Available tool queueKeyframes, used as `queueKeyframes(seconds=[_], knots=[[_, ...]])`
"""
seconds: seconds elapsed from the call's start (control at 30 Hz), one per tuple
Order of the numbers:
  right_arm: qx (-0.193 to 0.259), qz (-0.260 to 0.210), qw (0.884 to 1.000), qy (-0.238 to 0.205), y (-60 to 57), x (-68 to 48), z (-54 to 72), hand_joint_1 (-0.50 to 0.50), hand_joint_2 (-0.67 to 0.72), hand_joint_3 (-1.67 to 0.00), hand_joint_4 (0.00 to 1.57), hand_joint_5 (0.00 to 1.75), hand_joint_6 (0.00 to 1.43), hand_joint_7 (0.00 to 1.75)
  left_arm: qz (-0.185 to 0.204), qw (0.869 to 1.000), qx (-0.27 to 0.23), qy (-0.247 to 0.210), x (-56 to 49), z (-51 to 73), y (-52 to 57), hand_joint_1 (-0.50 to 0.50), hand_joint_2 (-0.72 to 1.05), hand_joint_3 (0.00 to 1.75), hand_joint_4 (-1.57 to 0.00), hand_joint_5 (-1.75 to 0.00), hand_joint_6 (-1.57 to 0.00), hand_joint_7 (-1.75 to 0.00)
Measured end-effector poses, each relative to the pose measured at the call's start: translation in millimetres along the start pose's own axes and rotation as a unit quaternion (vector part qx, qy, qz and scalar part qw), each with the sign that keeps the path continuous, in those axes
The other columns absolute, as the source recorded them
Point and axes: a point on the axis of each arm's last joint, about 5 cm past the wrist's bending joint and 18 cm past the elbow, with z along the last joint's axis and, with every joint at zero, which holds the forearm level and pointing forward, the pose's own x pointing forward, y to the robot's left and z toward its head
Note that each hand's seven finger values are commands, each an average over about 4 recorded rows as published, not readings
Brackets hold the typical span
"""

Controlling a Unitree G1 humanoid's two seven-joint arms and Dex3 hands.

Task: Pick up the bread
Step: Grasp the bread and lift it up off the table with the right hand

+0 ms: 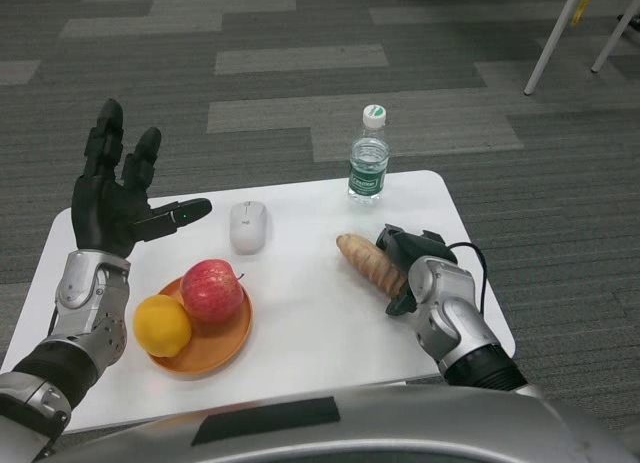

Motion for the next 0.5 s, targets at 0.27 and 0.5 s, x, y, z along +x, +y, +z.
queueKeyframes(seconds=[0.27,0.5], knots=[[0.041,0.011,0.999,-0.022,-8.9,1.4,-8.8,0.08,-0.54,-0.32,0.00,0.78,0.00,1.12,0.000,1.000,0.000,0.000,0.0,0.0,-0.1,0.50,0.43,0.04,0.00,-0.33,0.00,0.00],[0.061,0.019,0.997,-0.044,-10.8,-4.1,-13.4,0.08,-0.54,-0.32,0.00,0.73,0.00,1.06,-0.001,1.000,0.000,0.000,0.1,-0.3,-0.7,0.50,0.43,0.04,0.00,-0.38,0.00,0.00]])
